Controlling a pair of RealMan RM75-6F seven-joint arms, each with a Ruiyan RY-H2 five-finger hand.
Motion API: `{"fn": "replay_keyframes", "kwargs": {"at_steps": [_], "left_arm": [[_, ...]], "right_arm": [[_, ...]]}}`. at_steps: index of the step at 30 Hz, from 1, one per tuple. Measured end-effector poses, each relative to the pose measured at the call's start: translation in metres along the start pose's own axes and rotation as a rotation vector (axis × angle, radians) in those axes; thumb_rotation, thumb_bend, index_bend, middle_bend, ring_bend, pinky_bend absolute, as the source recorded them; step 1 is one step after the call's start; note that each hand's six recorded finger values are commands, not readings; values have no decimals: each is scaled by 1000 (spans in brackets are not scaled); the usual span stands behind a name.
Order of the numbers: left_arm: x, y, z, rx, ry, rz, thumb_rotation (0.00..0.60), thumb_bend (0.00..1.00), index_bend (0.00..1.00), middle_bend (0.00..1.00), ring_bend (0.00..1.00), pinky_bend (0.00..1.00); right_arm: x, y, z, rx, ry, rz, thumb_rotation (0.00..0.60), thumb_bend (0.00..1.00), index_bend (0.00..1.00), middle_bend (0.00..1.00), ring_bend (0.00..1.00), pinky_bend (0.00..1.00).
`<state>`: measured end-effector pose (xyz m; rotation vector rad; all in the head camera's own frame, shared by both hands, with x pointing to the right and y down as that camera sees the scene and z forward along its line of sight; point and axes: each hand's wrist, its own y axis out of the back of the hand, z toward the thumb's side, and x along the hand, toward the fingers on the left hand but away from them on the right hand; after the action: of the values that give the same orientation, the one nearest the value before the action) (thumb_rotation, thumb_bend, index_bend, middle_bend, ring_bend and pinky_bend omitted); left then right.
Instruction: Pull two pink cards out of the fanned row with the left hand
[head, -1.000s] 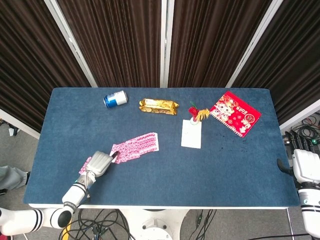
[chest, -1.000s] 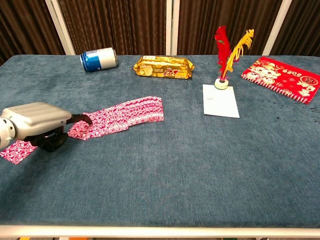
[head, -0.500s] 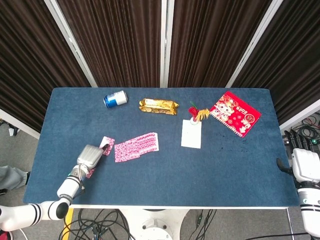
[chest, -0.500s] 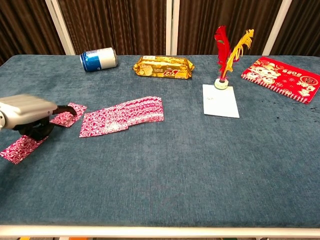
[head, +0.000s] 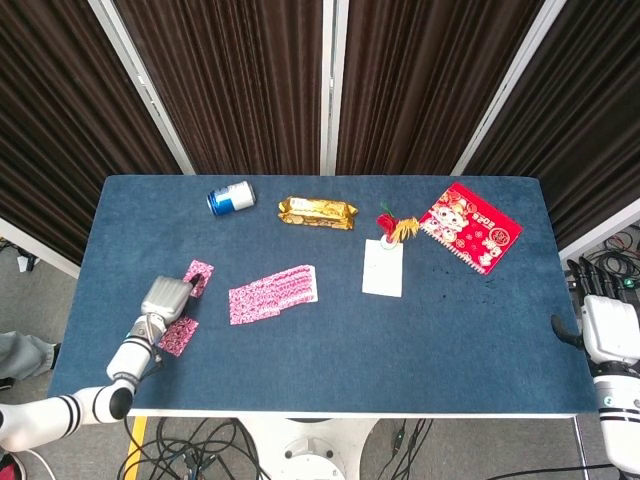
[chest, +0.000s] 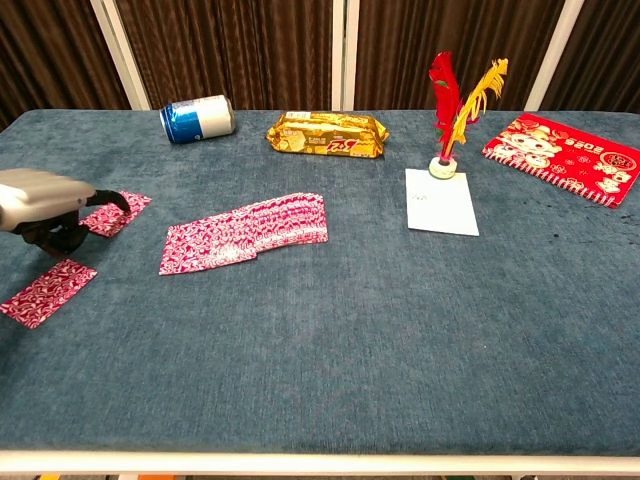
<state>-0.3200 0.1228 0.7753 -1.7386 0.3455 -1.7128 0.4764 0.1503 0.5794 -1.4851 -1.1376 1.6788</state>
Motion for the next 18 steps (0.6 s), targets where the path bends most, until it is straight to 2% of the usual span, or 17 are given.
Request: {"fn": "replay_keyframes", "kwargs": {"at_steps": [6, 12, 16, 18], "left_arm": [[1, 11, -5, -9, 12, 32, 600, 709, 121, 886, 891, 812], [-10, 28, 2, -21, -10, 98, 600, 709, 121, 886, 891, 812], [-29, 45, 4, -46, -22, 200, 600, 706, 121, 873, 883, 795], [-39, 53, 1, -60, -16, 260, 600, 704, 121, 817, 836, 754]], "right_arm": [[2, 2, 0, -2, 1, -8, 600, 268, 0, 0, 0, 0], [3, 1, 0, -6, 3, -8, 600, 265, 0, 0, 0, 0], [4, 2, -1, -11, 6, -11, 600, 265, 0, 0, 0, 0], [5, 3, -1, -14, 10, -14, 600, 266, 0, 0, 0, 0]]}}
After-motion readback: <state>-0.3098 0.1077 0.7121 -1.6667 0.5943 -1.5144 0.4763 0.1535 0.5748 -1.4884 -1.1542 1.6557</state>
